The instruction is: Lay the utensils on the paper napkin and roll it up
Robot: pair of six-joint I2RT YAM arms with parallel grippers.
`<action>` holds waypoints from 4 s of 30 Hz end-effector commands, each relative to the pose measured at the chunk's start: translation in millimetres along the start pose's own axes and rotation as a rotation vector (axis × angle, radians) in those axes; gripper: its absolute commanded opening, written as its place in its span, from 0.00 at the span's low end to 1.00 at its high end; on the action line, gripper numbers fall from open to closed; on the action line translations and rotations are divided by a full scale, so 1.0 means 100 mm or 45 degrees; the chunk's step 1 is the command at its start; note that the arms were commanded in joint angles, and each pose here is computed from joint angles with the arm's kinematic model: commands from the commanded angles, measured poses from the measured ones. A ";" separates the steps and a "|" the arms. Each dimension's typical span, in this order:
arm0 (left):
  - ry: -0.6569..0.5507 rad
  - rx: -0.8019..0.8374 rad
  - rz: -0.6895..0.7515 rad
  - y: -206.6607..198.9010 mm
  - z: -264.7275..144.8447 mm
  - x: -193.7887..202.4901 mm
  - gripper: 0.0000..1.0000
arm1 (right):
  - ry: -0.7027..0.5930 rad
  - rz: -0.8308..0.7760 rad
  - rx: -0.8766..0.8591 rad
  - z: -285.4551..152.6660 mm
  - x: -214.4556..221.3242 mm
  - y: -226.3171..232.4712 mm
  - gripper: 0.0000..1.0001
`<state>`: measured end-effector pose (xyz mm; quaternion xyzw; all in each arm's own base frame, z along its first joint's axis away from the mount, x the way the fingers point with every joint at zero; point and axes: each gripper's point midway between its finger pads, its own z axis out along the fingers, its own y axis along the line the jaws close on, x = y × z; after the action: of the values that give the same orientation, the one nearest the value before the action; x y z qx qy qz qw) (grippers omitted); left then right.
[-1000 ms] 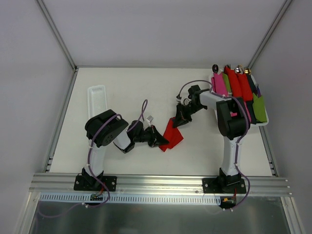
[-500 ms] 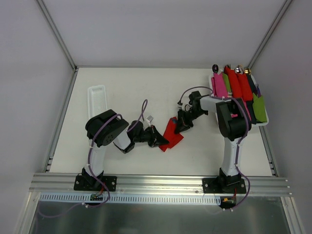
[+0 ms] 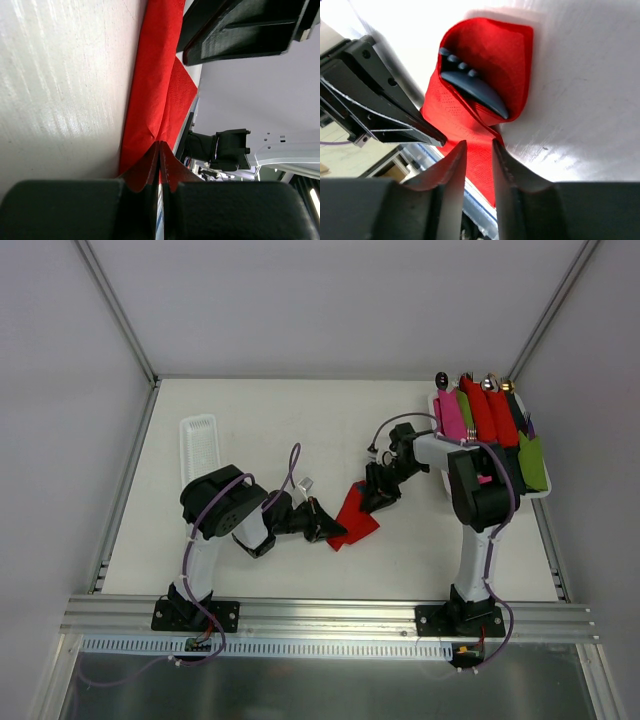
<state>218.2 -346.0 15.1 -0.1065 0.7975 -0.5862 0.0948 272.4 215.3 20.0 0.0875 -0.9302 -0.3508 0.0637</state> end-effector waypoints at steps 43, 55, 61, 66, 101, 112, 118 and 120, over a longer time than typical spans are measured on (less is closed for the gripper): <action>-0.057 -0.203 -0.114 0.44 -0.12 0.01 0.00 | -0.167 0.048 0.097 0.19 -0.37 -0.01 0.00; -0.092 0.064 0.253 -0.40 -0.33 -0.17 0.57 | -0.283 -0.189 -0.227 -0.08 -0.46 0.53 0.00; -0.187 -0.042 0.451 -0.50 -0.65 -0.45 0.63 | -0.310 -0.314 -0.325 -0.19 -0.42 0.71 0.00; -0.214 -0.098 0.618 -0.63 -0.82 -0.62 0.67 | -0.307 -0.372 -0.399 -0.26 -0.36 0.82 0.00; -0.099 0.143 1.076 -1.64 -0.98 -0.32 0.67 | -0.387 -0.808 -0.515 -0.90 0.37 1.86 0.00; 0.032 0.236 1.165 -1.75 -0.85 -0.06 0.57 | -0.352 -0.836 -0.527 -0.84 0.46 1.94 0.00; 0.042 0.247 1.160 -1.73 -0.84 -0.04 0.36 | -0.361 -0.852 -0.542 -0.89 0.48 2.01 0.00; 0.039 0.254 1.159 -1.73 -0.84 -0.03 0.27 | -0.359 -0.864 -0.549 -0.90 0.50 2.04 0.00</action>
<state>211.3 -312.1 189.5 0.2460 0.7323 -0.5468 0.3228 220.2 294.6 194.4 0.2966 -0.7785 -0.5366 -0.1341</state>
